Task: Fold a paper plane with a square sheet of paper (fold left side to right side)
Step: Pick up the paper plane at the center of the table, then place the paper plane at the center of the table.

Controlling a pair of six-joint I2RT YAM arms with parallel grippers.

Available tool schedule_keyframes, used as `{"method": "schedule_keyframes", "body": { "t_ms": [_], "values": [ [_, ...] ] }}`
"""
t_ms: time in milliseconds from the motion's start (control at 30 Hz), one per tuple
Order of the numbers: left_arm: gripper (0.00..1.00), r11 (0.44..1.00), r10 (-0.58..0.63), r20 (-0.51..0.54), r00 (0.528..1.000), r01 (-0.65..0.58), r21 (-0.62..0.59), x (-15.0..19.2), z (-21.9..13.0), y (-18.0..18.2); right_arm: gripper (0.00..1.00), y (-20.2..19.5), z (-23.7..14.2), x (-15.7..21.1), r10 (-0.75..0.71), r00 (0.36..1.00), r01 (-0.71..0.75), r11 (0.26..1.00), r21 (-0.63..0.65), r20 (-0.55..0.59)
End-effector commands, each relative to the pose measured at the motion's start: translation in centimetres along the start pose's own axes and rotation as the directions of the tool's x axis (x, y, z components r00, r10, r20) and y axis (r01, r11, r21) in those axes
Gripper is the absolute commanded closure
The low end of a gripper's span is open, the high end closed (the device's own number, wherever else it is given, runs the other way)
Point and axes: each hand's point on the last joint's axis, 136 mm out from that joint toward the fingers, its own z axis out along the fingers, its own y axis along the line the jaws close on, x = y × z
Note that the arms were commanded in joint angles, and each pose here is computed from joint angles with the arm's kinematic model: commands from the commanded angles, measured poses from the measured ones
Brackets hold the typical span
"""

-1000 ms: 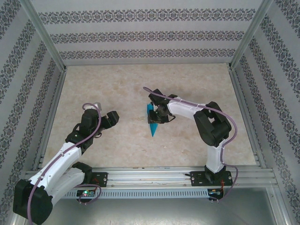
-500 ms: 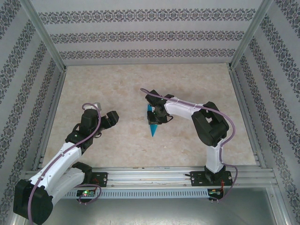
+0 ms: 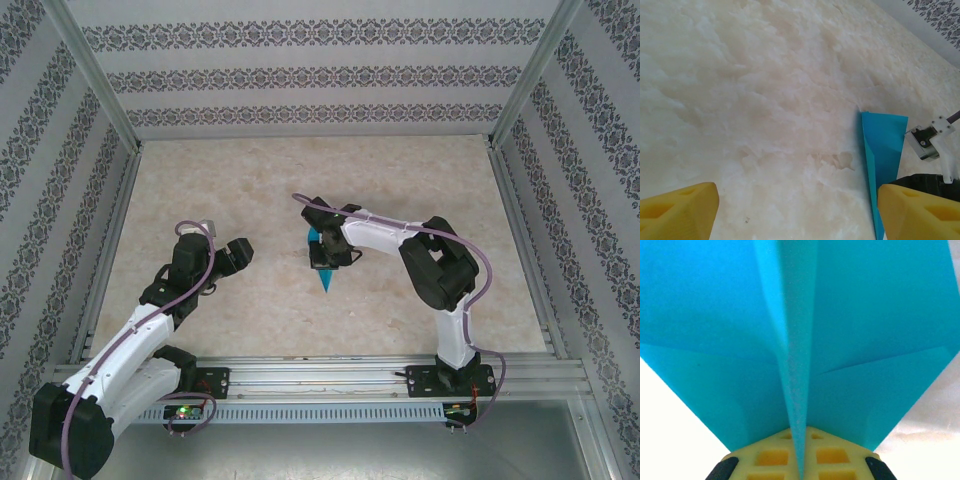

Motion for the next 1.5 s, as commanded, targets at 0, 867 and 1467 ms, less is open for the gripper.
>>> {"method": "schedule_keyframes", "body": {
  "t_ms": [0, 867, 1467],
  "values": [
    [0.17, 1.0, 0.001, 0.034, 0.999, -0.001, 0.017, -0.8, -0.3, -0.1, 0.96, -0.1, -1.1, -0.4, 0.011, 0.999, -0.012, 0.999, 0.037, 0.033],
    [0.11, 0.995, 0.008, -0.038, 0.999, -0.005, 0.096, 0.3, -0.6, -0.8, 1.0, -3.8, -4.9, -13.5, 0.08, 0.985, -0.097, 0.989, 0.109, 0.151],
    [0.0, 0.991, 0.05, -0.082, 0.995, -0.04, 0.126, 0.8, -1.0, -1.2, 1.0, -4.1, -0.8, -13.5, 0.07, 0.997, -0.072, 0.99, 0.12, 0.023]
  ]
}}
